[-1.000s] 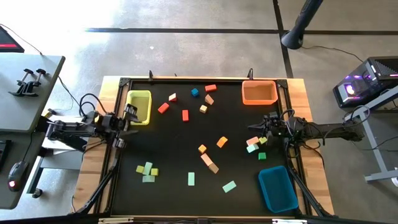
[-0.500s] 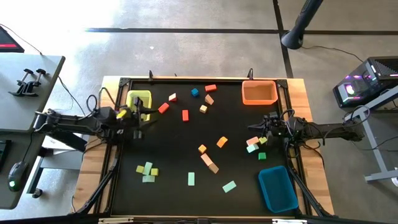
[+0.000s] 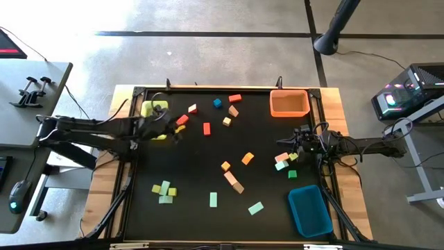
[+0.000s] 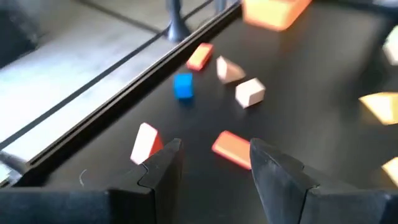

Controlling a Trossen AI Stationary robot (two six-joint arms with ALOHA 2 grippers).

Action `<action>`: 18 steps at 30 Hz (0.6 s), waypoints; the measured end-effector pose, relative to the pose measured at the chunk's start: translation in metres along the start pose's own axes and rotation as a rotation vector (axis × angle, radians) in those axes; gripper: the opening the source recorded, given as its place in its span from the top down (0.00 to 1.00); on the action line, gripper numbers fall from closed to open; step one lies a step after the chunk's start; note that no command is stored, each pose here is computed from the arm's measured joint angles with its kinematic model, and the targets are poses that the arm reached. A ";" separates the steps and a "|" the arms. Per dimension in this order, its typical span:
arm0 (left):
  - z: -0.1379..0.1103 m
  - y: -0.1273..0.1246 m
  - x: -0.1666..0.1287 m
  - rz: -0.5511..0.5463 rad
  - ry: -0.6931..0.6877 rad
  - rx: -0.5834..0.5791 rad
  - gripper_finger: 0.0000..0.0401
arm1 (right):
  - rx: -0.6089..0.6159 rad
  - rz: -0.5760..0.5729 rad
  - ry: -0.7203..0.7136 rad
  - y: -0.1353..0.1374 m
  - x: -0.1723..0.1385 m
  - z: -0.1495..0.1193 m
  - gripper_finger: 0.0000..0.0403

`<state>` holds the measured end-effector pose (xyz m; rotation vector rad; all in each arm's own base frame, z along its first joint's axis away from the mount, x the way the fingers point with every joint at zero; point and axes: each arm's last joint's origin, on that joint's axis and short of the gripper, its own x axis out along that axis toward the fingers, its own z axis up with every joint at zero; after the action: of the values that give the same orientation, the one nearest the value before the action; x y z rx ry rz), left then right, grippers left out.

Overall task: Sort blocks by size
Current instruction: Put the orange rectangular block into the yellow bin

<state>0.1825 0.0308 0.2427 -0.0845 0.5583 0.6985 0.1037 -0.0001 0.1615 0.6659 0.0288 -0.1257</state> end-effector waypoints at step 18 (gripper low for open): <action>-0.029 0.049 0.108 0.146 0.484 -0.203 0.35 | 0.000 0.000 0.000 0.000 0.000 0.000 1.00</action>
<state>0.2059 0.1249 0.1680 -0.4133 0.9620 0.8817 0.1037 -0.0001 0.1615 0.6655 0.0288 -0.1257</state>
